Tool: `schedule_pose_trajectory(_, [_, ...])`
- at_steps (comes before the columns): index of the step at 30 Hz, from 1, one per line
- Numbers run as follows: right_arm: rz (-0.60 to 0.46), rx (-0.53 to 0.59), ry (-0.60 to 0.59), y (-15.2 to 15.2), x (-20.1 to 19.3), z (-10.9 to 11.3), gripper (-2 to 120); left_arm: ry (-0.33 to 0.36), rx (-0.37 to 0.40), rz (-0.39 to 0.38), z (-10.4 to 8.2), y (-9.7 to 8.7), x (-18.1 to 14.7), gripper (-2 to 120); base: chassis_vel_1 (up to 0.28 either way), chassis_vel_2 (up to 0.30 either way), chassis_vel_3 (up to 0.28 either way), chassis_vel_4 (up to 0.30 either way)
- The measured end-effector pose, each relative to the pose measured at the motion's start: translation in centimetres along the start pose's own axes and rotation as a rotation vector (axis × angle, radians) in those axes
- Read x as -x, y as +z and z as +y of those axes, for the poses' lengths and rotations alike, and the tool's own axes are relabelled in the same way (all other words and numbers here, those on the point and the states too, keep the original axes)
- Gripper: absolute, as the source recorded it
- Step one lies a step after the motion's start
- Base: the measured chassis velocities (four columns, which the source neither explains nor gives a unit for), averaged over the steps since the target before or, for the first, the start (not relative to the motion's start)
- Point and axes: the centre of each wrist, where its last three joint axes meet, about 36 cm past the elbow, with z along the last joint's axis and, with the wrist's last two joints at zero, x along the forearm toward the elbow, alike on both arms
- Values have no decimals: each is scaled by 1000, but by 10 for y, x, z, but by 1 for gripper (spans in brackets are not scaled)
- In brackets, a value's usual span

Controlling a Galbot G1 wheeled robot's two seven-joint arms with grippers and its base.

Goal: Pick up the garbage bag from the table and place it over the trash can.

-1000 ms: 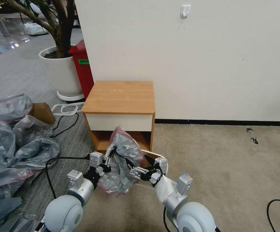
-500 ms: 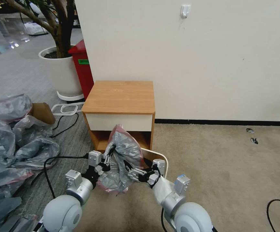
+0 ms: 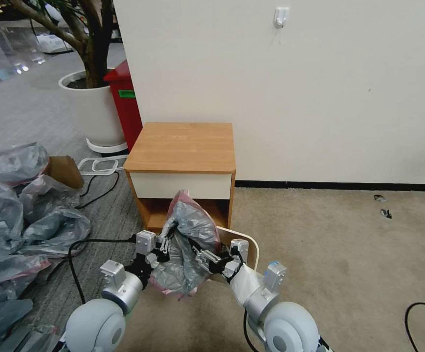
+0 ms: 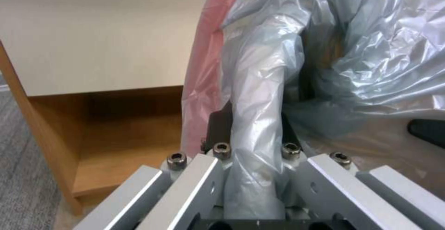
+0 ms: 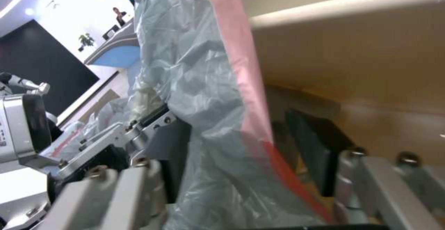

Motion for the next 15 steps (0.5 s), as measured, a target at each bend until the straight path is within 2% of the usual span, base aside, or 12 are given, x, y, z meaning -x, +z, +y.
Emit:
schedule_pose_trajectory(3, [-2,-4,1,1,1,-1,37,-3,-1,4,1,1,0,4,0,0,0,0])
schedule_pose_trajectory(4, [-2,-4,1,1,1,-1,37,-3,-1,4,1,1,0,4,0,0,0,0])
schedule_pose_trajectory(7, [-5,-10,1,1,2,-2,24,-5,1,4,2,1,1,4,0,0,0,0])
schedule_pose_trajectory(9, [-7,-15,2,2,2,-2,21,-6,1,4,3,1,2,4,0,0,0,0])
schedule_pose_trajectory(11, [-12,-27,0,2,3,-4,9,-12,1,6,5,2,3,4,0,0,0,0])
schedule_pose_trajectory(15, [-15,-31,-1,3,2,-5,0,-18,2,9,7,3,4,4,0,0,0,0])
